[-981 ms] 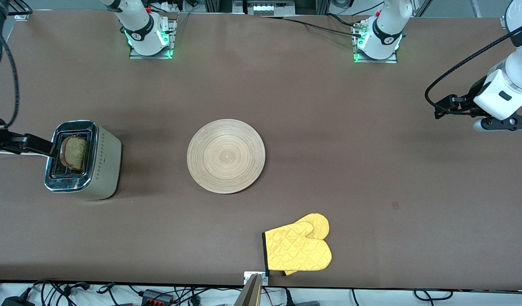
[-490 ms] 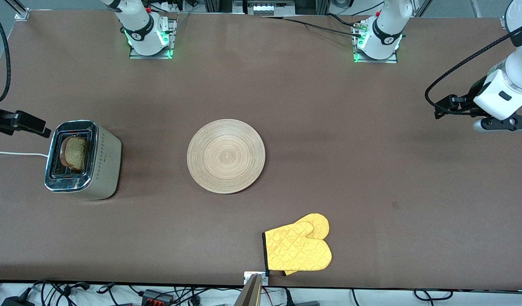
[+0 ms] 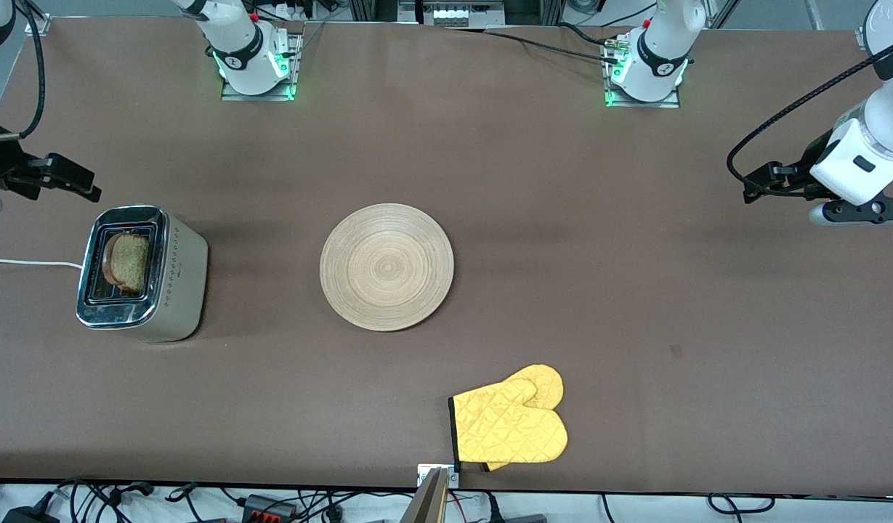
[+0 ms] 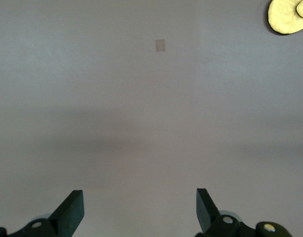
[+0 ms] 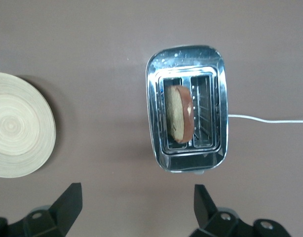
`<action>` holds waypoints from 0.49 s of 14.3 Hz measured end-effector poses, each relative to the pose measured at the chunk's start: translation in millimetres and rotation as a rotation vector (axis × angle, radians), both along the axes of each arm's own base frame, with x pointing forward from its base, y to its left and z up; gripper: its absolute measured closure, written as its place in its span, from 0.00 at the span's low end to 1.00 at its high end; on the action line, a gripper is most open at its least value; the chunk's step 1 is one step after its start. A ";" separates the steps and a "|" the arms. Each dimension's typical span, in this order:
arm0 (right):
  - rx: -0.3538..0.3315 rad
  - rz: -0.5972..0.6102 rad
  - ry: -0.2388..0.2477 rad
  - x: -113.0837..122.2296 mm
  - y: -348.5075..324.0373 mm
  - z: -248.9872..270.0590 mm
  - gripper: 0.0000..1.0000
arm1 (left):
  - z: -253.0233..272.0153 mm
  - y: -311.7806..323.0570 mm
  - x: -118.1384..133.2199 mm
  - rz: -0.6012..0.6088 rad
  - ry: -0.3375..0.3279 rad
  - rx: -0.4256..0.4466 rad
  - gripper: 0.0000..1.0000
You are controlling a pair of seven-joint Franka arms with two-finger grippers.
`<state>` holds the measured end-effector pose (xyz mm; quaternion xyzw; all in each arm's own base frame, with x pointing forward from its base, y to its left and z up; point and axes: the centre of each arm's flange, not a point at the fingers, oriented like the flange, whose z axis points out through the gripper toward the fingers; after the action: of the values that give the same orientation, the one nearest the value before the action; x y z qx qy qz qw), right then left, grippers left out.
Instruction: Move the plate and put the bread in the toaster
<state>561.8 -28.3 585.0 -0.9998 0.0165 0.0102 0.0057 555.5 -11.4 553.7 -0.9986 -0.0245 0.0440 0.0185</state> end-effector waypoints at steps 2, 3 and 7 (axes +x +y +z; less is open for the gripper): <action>0.001 0.003 -0.003 -6.6 1.4 3.0 0.00 | 0.0 0.0 0.0 0.000 0.000 0.000 0.00; 0.001 0.003 -0.006 -8.3 1.8 5.0 0.00 | 0.0 0.0 0.0 0.000 0.000 0.000 0.00; 0.001 0.004 -0.007 -10.2 2.1 6.1 0.00 | 0.0 0.0 0.0 0.000 0.000 0.000 0.00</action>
<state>551.6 -26.3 591.1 -0.9999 0.0143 0.0066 0.0063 555.5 -11.4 553.7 -0.9986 -0.0247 0.0440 0.0185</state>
